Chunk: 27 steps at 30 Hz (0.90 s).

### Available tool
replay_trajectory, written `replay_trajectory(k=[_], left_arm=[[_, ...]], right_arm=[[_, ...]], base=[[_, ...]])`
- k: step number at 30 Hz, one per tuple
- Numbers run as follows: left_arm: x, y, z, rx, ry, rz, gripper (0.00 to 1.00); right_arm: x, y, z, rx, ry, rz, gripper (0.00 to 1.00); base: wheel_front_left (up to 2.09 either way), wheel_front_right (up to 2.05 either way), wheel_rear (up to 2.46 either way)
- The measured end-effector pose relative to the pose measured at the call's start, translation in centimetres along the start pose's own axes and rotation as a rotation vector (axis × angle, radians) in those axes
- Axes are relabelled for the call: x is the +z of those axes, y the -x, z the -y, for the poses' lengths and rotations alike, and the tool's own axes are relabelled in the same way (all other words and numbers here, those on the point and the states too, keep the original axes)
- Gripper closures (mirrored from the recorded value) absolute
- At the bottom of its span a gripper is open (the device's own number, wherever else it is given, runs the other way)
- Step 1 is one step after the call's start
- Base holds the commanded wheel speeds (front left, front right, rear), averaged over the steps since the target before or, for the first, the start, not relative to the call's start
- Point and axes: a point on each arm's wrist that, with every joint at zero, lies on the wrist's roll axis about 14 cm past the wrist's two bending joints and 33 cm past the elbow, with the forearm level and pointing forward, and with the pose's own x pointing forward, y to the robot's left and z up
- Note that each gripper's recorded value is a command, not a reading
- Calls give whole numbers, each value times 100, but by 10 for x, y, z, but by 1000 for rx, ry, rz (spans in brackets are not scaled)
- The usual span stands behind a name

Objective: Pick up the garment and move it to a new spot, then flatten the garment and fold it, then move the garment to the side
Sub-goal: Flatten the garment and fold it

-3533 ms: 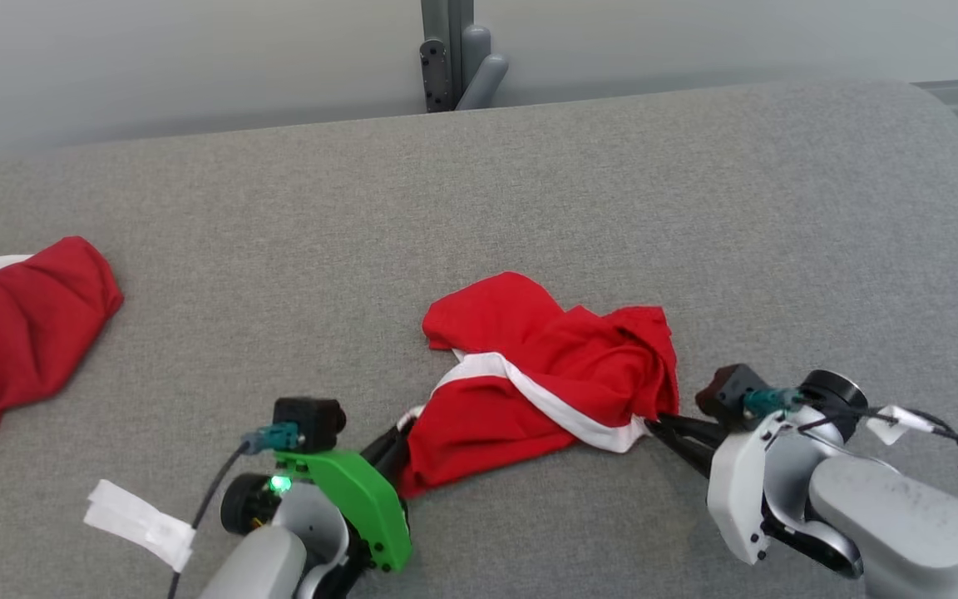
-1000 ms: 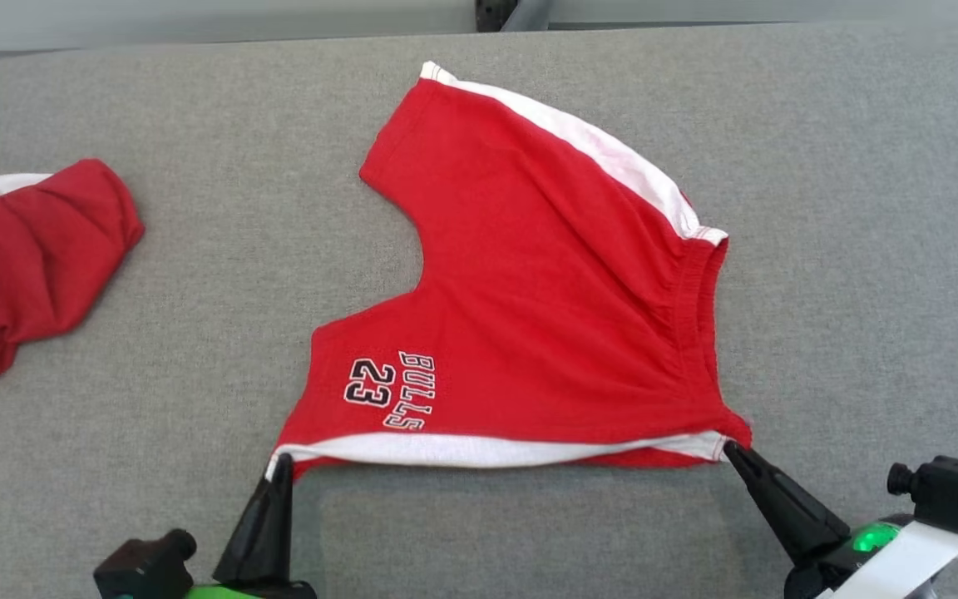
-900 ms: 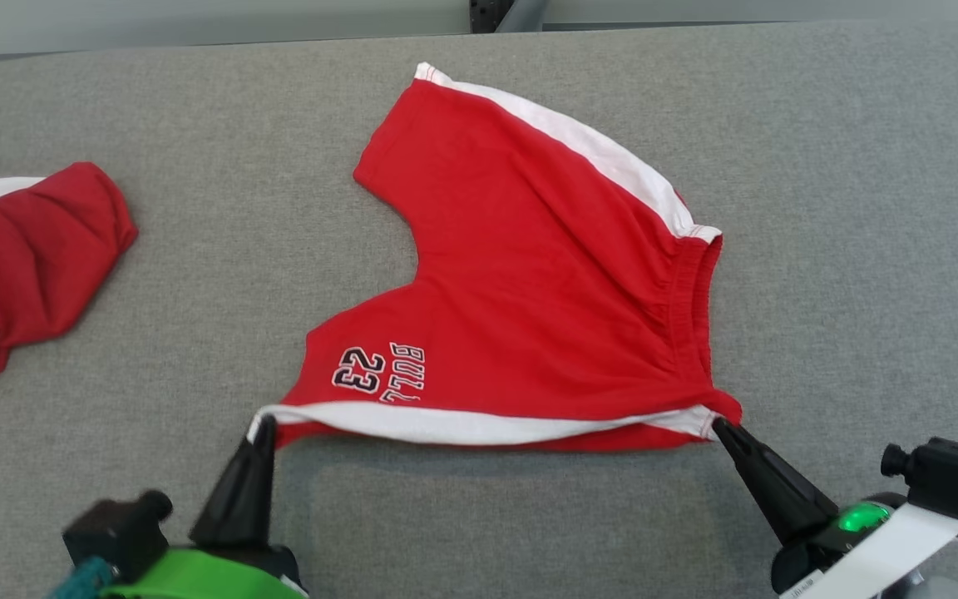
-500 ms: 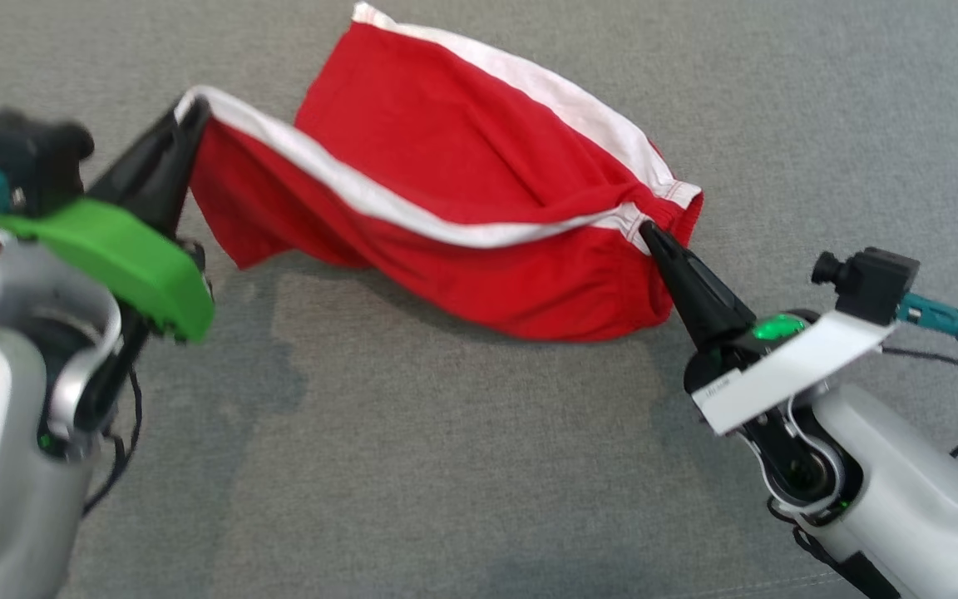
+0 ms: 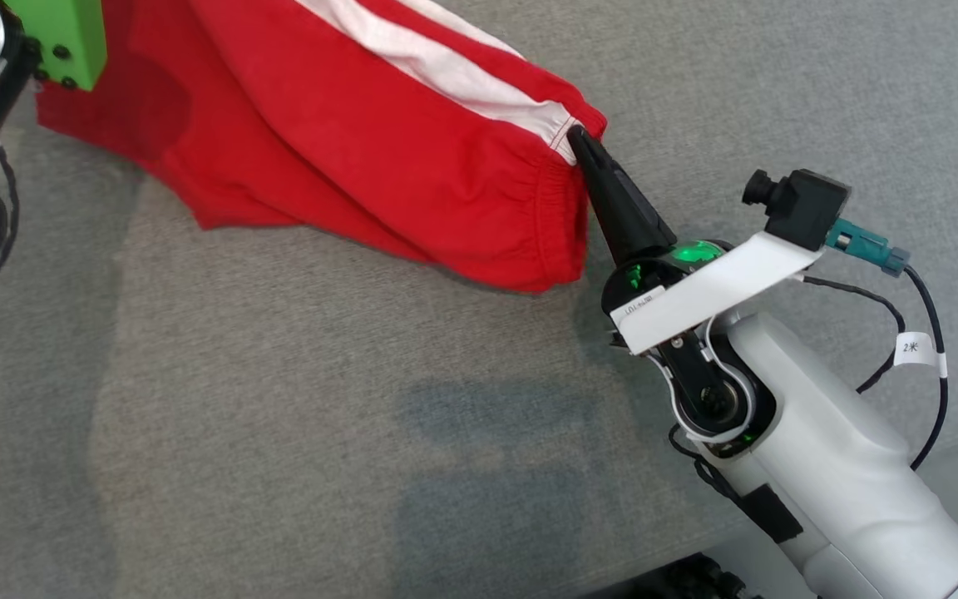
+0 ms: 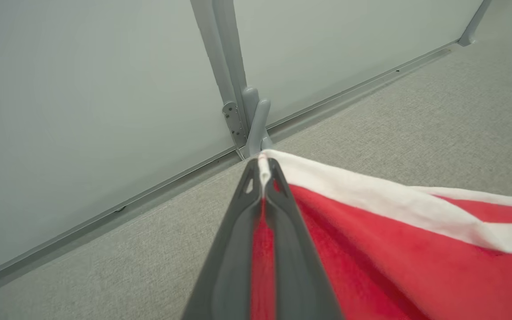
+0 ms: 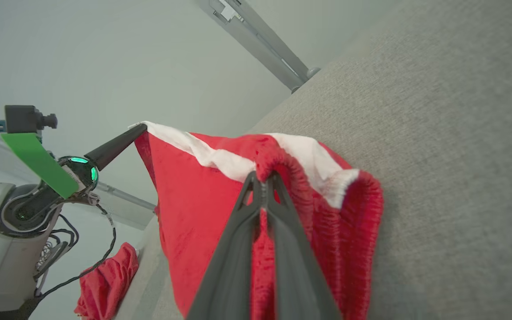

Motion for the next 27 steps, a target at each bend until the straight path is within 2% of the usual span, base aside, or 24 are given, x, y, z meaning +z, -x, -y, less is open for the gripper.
replay_trajectory(k=[6, 11, 12, 13, 14, 15, 16, 18, 19, 20, 21, 24, 27], left_arm=[[-22, -41, 4, -27, -23, -59, 100], [-58, -67, 17, -65, 17, -133, 100], [-63, -70, 21, -75, 24, -138, 98], [-66, -73, 23, -80, 28, -141, 93], [-69, -75, 25, -84, 36, -140, 90], [-72, -77, 26, -88, 43, -146, 84], [-75, -77, 28, -92, 46, -156, 73], [-77, -76, 31, -97, 49, -157, 70], [-77, -75, 32, -100, 54, -155, 54], [-79, -73, 34, -103, 59, -158, 23], [-81, -70, 36, -106, 69, -163, 0], [-76, -62, 40, -106, 77, -118, 0], [-72, -51, 45, -111, 77, -72, 0]], right_arm=[[7, -2, 20, -67, -13, 38, 100], [6, -5, 30, -92, 1, 37, 100], [5, -5, 30, -91, 9, 36, 64], [5, -4, 30, -90, 18, 36, 22], [6, -4, 30, -87, 38, 36, 0], [8, -3, 30, -85, 57, 38, 0], [12, -2, 31, -88, 66, 50, 0], [21, 2, 30, -92, 72, 81, 0], [25, 4, 27, -83, 104, 89, 0], [31, 6, 25, -73, 146, 99, 0], [38, 10, 24, -67, 197, 108, 0], [51, 25, 18, -56, 352, 125, 0], [70, 44, 17, -85, 437, 182, 0]], base=[[0, 0, 0], [0, 0, 0], [0, 0, 0], [0, 0, 0], [0, 0, 0], [0, 0, 0], [0, 0, 0], [0, 0, 0], [0, 0, 0], [0, 0, 0], [0, 0, 0], [0, 0, 0], [0, 0, 0]])
